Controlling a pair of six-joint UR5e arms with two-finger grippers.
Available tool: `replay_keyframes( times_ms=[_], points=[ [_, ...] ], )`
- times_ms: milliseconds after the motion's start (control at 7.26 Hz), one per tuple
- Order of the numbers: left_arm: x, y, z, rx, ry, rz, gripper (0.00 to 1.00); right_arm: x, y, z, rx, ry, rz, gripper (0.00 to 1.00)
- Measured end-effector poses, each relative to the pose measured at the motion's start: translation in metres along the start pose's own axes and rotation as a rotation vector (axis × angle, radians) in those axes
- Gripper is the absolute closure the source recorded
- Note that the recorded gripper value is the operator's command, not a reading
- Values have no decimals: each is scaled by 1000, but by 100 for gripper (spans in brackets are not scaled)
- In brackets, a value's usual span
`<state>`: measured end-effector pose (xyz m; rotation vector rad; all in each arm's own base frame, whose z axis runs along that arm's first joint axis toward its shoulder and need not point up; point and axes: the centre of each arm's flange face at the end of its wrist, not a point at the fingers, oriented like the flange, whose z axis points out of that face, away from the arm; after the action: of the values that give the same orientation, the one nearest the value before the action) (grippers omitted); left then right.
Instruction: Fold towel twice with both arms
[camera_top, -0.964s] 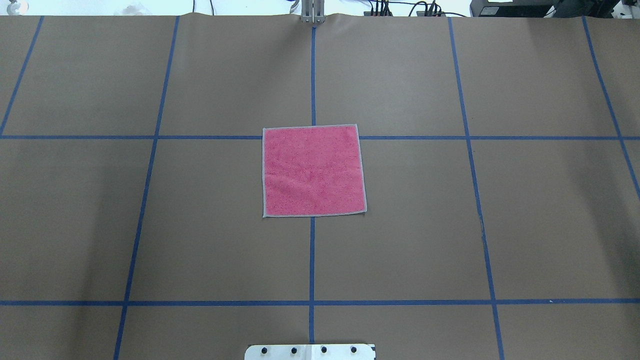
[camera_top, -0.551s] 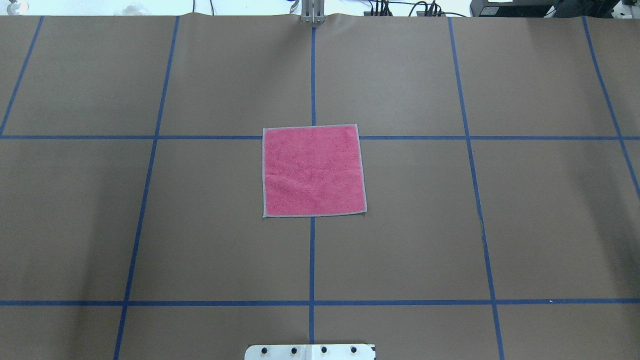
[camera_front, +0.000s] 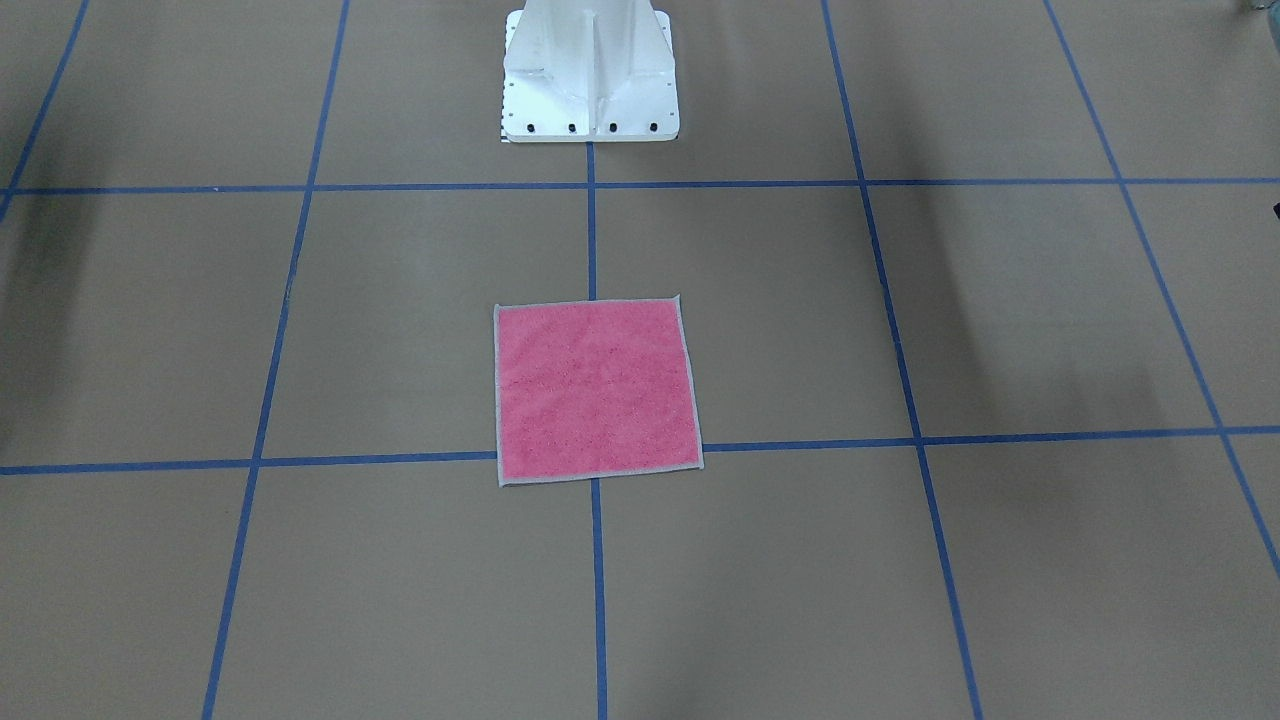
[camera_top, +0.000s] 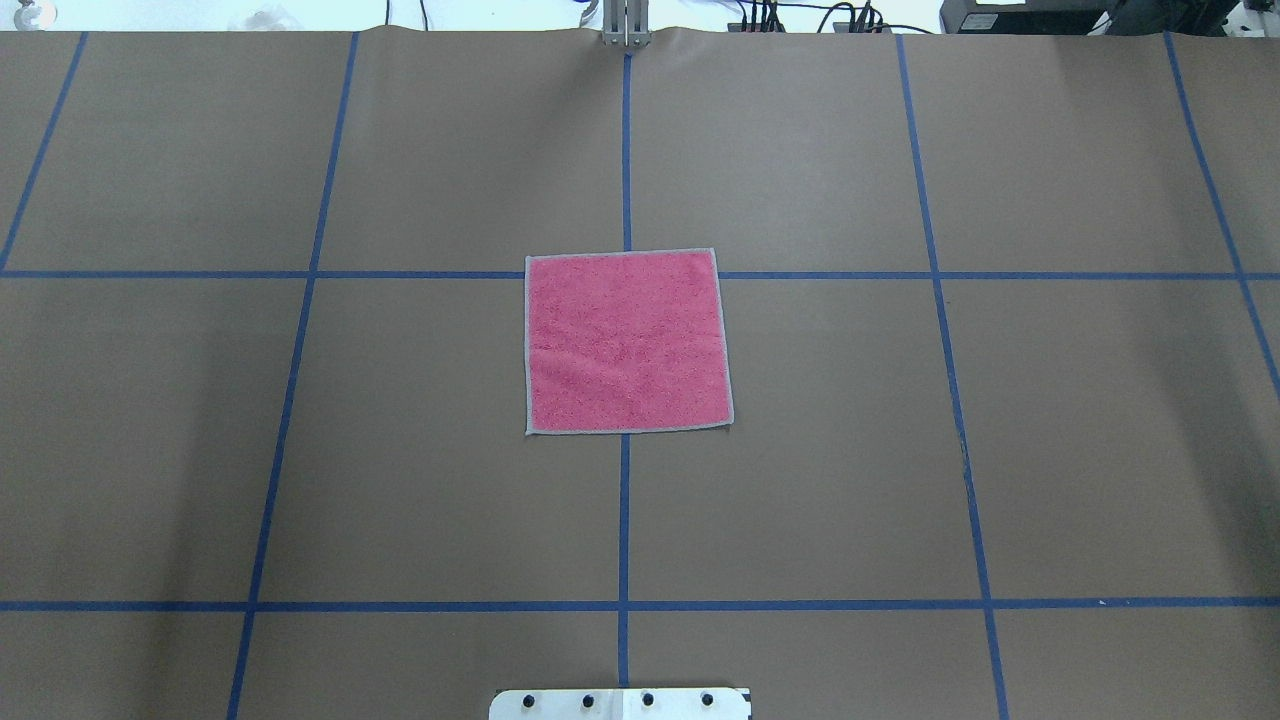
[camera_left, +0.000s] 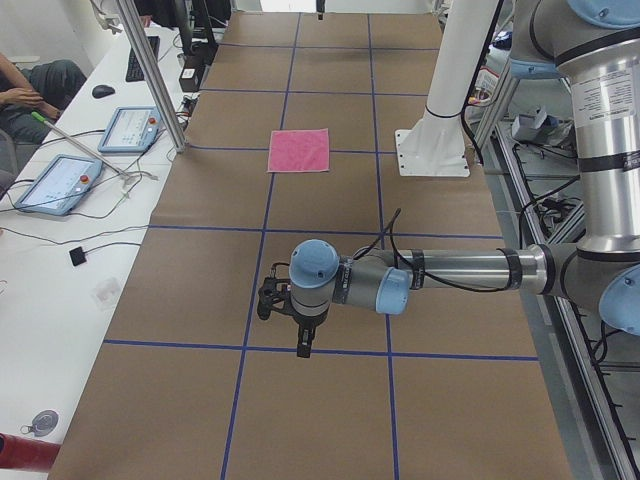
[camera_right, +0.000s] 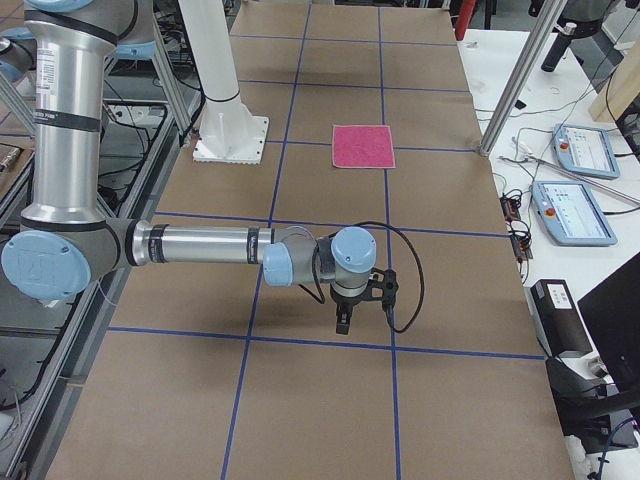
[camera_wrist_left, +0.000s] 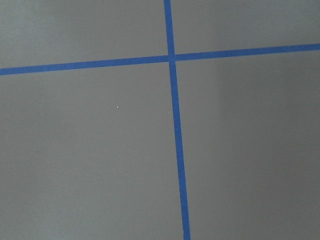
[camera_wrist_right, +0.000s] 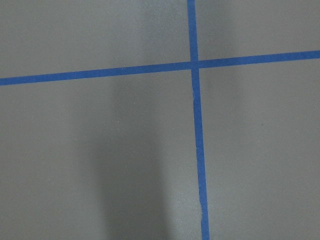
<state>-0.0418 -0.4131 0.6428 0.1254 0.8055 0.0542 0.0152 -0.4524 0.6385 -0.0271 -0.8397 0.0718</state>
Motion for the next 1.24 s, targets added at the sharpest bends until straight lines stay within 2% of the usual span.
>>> replay_keyframes(
  times_ms=[551,964,1240],
  points=[
    [6,-1,0,-4,45,3,0,-27,-1,-5,-5,-65,-44,0],
    [17,-10,-3,4,56,-26,0,-55,-4,-3,-11,-77,-99,0],
    [47,-30,-4,4,66,-63,0,-75,-7,-3,-10,-84,-102,0]
  ],
)
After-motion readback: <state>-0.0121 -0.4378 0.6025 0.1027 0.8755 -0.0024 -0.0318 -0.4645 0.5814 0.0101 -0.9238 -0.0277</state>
